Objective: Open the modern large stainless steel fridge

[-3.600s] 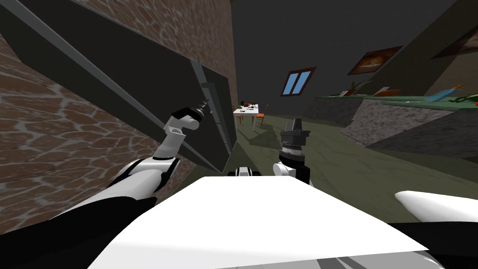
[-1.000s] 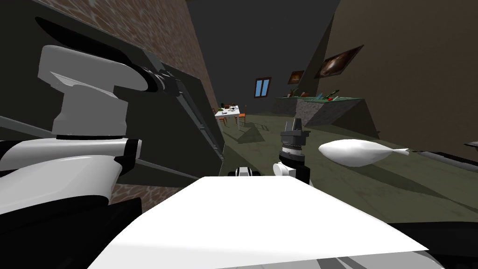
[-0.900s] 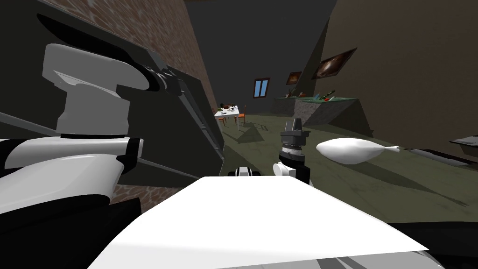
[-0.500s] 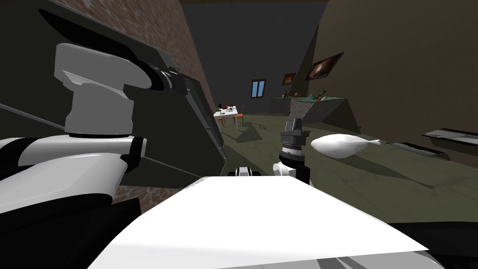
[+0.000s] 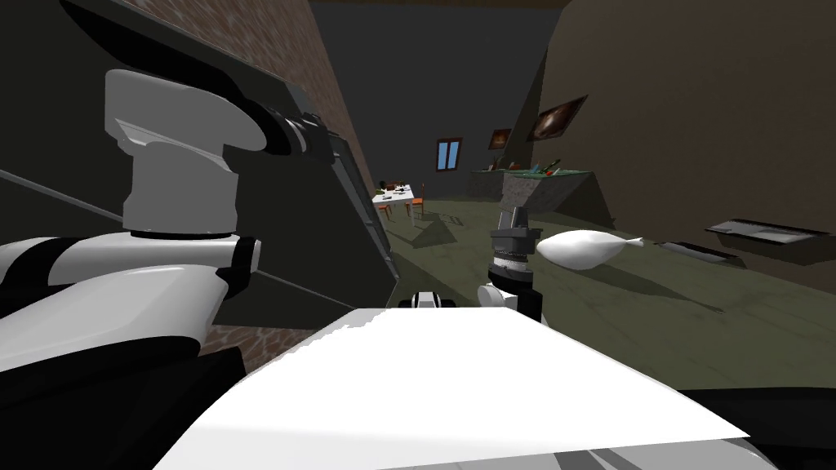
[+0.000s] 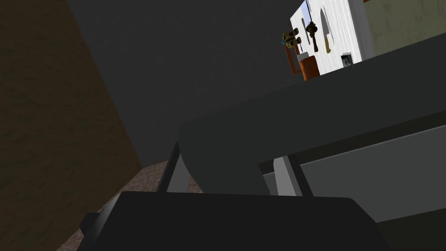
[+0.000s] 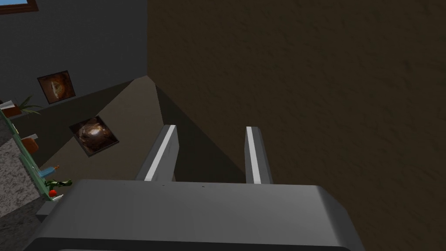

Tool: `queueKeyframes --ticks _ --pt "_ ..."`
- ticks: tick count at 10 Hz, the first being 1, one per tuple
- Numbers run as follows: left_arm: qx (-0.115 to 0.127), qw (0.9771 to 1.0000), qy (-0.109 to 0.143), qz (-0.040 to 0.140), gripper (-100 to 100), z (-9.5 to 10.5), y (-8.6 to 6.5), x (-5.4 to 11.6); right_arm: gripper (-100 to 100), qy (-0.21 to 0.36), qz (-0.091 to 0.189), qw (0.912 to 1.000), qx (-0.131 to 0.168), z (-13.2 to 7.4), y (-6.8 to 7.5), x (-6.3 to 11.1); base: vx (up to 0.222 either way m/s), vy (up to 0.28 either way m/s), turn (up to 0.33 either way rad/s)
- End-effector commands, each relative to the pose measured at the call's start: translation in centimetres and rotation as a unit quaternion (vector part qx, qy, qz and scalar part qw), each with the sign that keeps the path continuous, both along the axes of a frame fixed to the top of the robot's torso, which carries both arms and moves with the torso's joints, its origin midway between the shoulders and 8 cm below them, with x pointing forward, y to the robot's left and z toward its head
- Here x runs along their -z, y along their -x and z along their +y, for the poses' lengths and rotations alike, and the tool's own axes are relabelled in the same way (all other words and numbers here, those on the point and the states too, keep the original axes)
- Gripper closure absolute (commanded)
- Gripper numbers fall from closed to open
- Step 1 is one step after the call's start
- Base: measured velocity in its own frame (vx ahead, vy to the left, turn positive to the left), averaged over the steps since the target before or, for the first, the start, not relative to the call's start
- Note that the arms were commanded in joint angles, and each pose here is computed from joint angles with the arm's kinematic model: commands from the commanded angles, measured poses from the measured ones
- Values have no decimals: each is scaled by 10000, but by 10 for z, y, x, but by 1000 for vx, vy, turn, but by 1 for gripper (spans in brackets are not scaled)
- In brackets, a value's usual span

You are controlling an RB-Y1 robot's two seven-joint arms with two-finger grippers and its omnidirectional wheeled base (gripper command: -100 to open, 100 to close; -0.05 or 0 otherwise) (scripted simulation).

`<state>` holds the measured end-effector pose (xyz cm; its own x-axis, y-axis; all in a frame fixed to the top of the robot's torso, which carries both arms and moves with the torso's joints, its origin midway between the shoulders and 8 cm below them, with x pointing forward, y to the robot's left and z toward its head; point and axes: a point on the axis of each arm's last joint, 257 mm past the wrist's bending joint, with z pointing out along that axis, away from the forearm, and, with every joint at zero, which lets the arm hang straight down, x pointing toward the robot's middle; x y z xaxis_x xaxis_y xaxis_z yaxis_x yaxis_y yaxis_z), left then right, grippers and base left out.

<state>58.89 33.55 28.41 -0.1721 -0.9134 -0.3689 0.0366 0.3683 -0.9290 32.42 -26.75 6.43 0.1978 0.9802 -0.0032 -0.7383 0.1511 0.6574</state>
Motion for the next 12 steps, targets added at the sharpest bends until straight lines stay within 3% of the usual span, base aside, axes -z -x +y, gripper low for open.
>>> queueKeyframes --ticks 1,4,7,8,9,12 --pt "378 9993 -5 -16 100 -34 7 3 0 0 0 10000 0 0 0 0 -92 48 -73" --pt "847 9964 -10 -10 100 -74 18 4 0 0 0 10000 0 0 0 0 -98 59 -85" --pt "1315 9913 -24 5 100 -113 32 6 0 0 0 10000 0 0 0 0 -90 54 -87" --pt "1215 9926 -7 -33 100 -105 32 1 0 0 0 10000 0 0 0 0 -45 25 -48" --pt "1577 9875 8 -7 100 -134 44 4 0 0 0 10000 0 0 0 0 -83 60 -82" --pt "2040 9790 10 -3 100 -169 63 4 0 0 0 10000 0 0 0 0 -100 89 -113"
